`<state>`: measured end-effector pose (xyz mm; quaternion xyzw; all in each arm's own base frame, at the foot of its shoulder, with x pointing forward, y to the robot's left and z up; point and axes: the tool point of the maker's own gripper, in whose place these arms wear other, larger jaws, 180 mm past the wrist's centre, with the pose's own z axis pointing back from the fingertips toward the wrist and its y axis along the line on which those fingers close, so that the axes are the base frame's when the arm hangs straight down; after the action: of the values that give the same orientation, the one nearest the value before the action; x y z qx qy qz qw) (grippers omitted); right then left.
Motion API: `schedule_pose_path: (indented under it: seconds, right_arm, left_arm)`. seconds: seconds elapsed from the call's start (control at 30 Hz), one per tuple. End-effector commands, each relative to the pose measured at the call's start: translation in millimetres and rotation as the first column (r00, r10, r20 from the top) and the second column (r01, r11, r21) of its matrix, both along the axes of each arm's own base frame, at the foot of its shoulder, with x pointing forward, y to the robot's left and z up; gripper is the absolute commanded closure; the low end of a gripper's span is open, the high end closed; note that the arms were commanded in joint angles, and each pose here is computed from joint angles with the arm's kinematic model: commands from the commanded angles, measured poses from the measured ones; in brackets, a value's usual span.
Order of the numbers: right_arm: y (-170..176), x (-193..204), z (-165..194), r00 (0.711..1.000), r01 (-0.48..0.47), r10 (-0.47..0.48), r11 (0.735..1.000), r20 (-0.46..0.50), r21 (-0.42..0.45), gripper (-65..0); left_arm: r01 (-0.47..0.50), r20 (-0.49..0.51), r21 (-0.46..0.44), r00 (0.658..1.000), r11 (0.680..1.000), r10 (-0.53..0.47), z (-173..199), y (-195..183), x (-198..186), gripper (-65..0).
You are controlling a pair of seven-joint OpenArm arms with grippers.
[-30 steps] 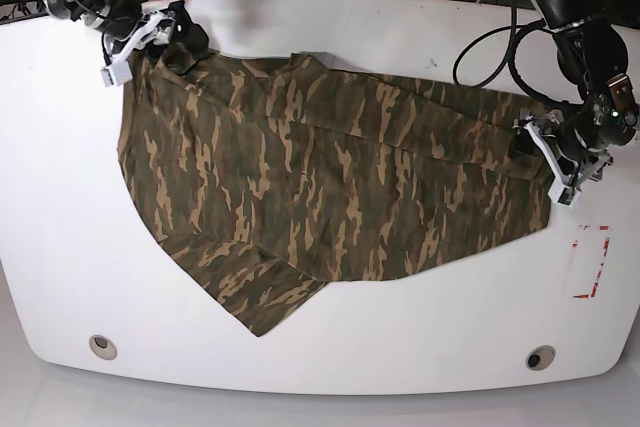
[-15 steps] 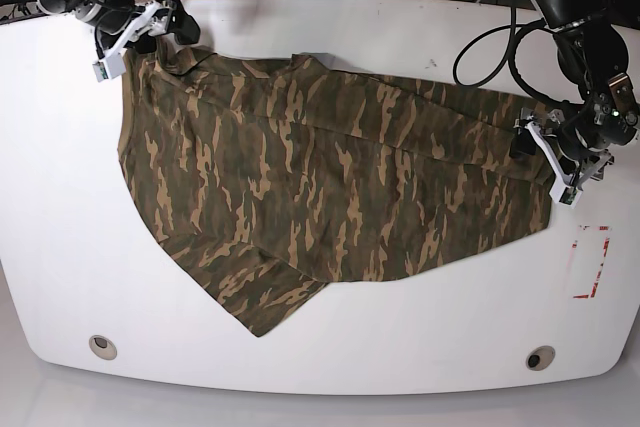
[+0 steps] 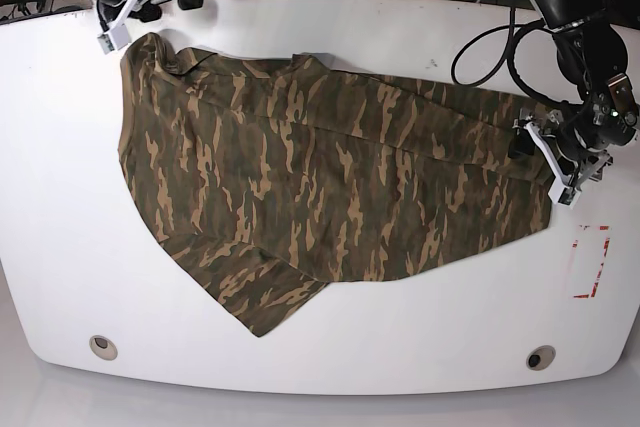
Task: Fold the T-shirt properly
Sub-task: 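Release the shirt with the right gripper and regrasp its edge nearby, then pull the held shirt edge with the right gripper away from the left gripper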
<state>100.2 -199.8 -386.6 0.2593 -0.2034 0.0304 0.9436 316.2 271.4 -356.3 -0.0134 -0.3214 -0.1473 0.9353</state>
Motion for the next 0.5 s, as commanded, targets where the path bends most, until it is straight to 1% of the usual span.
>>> schedule_pose_path:
  seconds: [0.0, 0.1, 0.2, 0.27, 0.4, 0.47]
  right_arm:
    - [-2, 13, 0, 0.999, 0.020, -0.021, 0.999, 0.031, 0.029, -55.5]
    - [-5, 19, -14, 0.998, 0.061, -0.062, 0.995, 0.005, 0.074, -55.3]
    - [-12, 36, -16, 0.996, 0.083, -0.086, 0.993, 0.023, 0.085, -55.3]
    - [-25, 48, -9, 0.995, 0.080, -0.083, 0.995, 0.055, 0.059, -55.3]
    - [-35, 65, 1, 0.992, 0.076, -0.079, 0.997, 0.099, 0.034, -55.3]
    - [-46, 77, 9, 0.989, 0.066, -0.066, 0.998, 0.129, 0.005, -55.3]
  left_arm:
    - [0.005, 0.052, 0.008, 0.999, 1.000, -0.006, 15, 3, 10, -52.4]
    - [0.005, 0.052, 0.008, 0.999, 1.000, -0.006, 15, 3, 10, -52.4]
    - [0.006, 0.041, 0.011, 0.999, 1.000, -0.007, 11, 3, 5, -52.4]
    - [0.006, 0.040, 0.010, 0.999, 1.000, -0.006, 11, 3, 5, -52.2]
    - [0.004, 0.032, 0.009, 0.999, 1.000, -0.004, 8, 3, 3, -52.2]
    - [-0.007, 0.004, 0.016, 1.000, 1.000, 0.007, -2, 7, 0, -52.2]
